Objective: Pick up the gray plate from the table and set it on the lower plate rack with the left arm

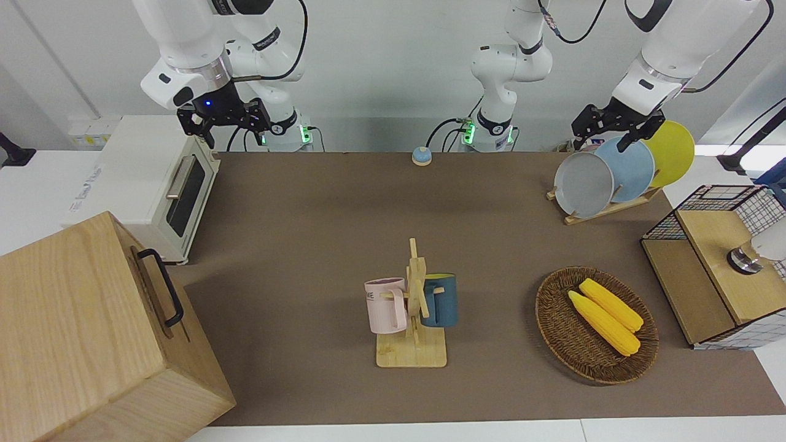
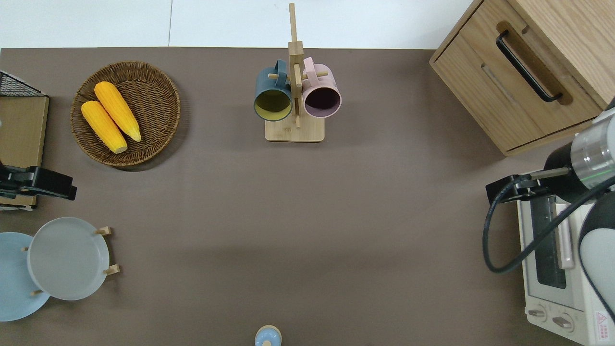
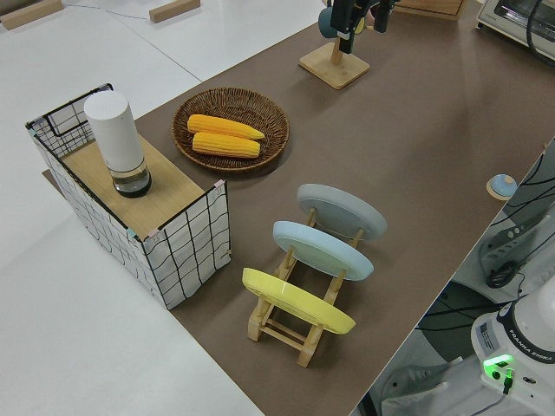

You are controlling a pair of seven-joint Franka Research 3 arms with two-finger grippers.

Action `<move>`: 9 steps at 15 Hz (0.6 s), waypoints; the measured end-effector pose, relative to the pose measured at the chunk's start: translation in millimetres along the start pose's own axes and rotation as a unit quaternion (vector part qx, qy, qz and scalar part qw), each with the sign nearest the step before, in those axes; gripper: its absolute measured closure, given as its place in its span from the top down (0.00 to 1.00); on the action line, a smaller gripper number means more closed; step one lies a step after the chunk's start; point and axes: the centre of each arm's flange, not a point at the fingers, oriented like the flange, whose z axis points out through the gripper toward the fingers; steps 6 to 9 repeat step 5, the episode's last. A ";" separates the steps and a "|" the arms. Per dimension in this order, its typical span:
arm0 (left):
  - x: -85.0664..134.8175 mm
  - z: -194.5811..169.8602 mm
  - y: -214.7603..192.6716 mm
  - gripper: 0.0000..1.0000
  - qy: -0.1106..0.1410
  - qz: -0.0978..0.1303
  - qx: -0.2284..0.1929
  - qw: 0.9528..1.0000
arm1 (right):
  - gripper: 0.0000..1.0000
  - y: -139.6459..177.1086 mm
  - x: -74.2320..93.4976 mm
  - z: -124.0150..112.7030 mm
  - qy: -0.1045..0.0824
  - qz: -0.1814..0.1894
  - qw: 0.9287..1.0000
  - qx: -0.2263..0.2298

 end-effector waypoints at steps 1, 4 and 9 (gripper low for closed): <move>-0.1 -0.1 -1.6 1.00 0.000 -0.002 0.000 1.000 | 0.99 0.0 0.0 0.0 0.000 0.000 1.000 0.000; -0.3 -0.2 -4.0 1.00 0.001 -0.024 0.000 1.000 | 0.99 0.0 0.0 0.0 0.000 0.000 1.000 0.000; 0.1 -0.5 -3.9 1.00 0.002 -0.033 0.000 0.999 | 0.99 0.0 0.0 0.0 0.000 0.000 1.000 0.000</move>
